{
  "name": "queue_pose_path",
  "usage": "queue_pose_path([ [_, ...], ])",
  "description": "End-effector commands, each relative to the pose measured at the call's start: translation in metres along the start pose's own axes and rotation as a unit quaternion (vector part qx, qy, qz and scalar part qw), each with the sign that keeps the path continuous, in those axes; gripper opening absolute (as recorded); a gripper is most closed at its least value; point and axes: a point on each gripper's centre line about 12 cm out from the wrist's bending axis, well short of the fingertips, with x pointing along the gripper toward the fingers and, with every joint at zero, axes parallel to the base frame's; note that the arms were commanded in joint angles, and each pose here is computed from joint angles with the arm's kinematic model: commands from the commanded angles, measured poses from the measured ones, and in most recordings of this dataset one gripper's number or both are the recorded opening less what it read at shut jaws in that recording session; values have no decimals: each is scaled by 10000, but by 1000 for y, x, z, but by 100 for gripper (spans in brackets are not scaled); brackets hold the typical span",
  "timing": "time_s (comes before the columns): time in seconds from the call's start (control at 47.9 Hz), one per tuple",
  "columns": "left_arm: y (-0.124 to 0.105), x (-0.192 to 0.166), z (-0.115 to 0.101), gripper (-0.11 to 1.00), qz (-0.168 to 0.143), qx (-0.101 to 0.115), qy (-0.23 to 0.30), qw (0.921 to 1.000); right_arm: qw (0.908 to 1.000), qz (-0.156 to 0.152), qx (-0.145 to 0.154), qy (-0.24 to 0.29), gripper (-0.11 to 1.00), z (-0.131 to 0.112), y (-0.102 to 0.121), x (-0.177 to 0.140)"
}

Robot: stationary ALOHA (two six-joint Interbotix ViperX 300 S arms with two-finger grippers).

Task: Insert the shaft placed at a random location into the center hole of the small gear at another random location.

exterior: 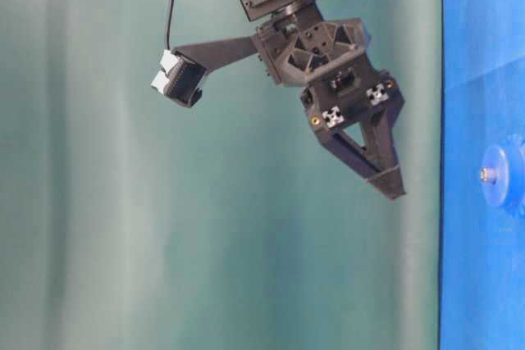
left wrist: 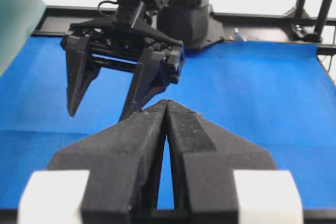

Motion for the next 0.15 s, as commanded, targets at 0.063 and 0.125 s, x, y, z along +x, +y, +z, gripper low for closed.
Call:
queue_pose_path([
  [0.063, 1, 1, 4, 0, 14, -7, -62, 10000, 9998, 86, 21, -170, 76, 12, 6, -13],
  [0.125, 0, 1, 5, 0, 13, 1, -69, 10000, 9998, 90, 25, -154, 76, 10, 5, -18],
])
